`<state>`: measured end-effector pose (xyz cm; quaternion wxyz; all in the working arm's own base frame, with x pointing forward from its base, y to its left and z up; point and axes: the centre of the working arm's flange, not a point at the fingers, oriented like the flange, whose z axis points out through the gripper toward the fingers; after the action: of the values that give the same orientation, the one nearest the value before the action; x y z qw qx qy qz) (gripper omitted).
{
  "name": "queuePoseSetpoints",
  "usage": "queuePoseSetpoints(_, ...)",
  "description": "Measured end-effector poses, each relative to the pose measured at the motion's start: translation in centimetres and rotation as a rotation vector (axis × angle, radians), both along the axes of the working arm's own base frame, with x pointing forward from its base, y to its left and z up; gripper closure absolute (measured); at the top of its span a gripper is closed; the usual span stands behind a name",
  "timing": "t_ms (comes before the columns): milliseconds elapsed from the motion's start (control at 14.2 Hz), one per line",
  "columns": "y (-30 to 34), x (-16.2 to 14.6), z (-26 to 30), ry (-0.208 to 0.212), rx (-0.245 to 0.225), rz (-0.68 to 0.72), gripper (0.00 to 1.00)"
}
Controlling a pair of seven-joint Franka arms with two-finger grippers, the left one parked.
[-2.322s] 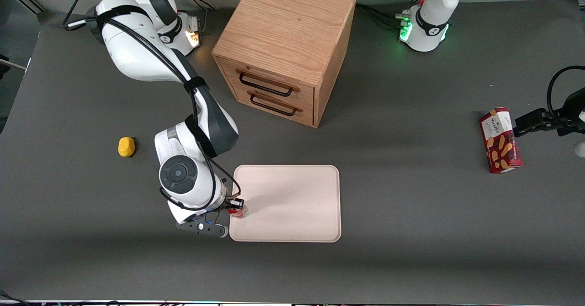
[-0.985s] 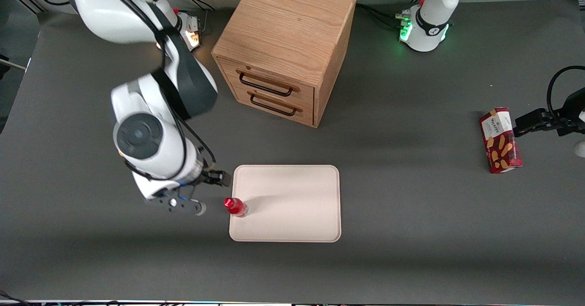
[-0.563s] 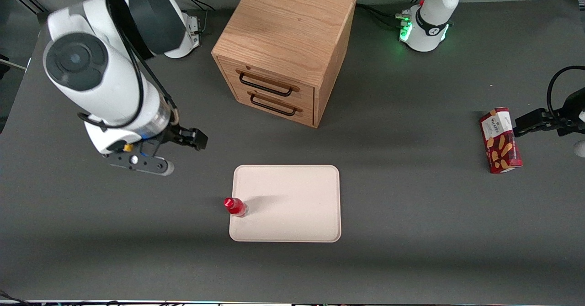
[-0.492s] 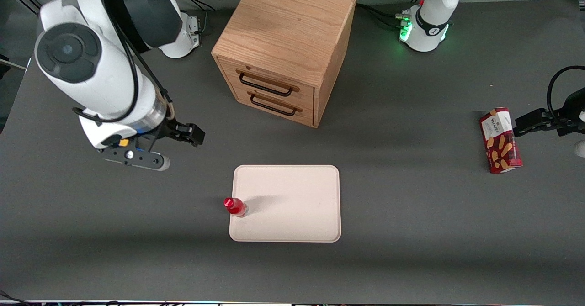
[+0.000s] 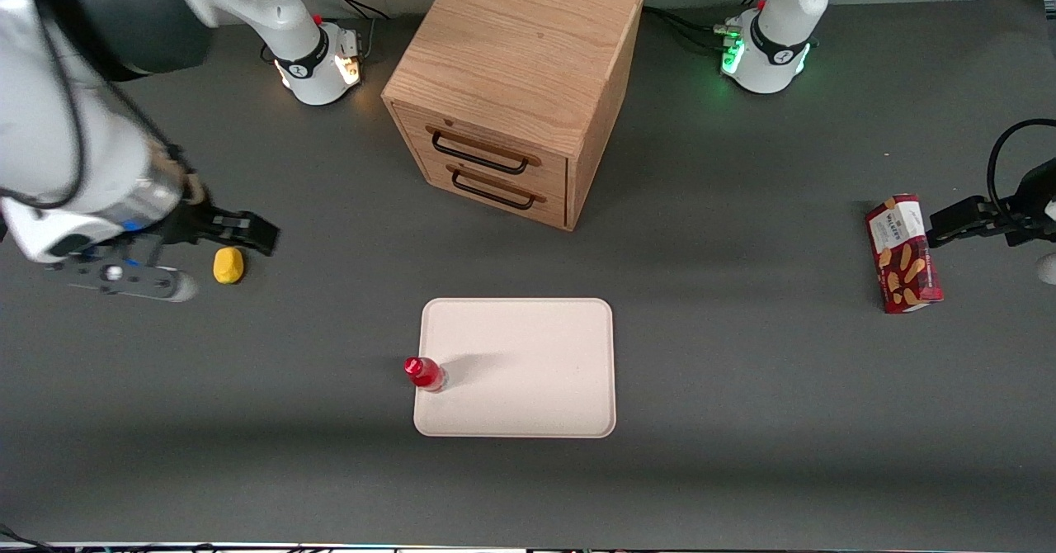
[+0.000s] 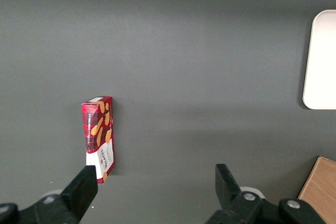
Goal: Place coke bottle on tray
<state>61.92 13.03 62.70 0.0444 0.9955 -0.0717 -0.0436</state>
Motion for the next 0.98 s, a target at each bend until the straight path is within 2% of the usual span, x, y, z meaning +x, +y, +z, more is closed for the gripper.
queuePoseSetpoints(211, -7.1, -1.0, 0.6, 0.002, 0.019, 0.071, 0.0)
queuePoseSetpoints(352, -10.1, -1.9, 0.5, -0.02, 0.023, 0.116, 0.0)
queuePoseSetpoints(633, -13.1, -3.3, -1.2, -0.064, 0.012, 0.138, 0.0)
queuePoseSetpoints(985, -16.1, -3.1, -2.5, -0.102, 0.03, 0.133, 0.0)
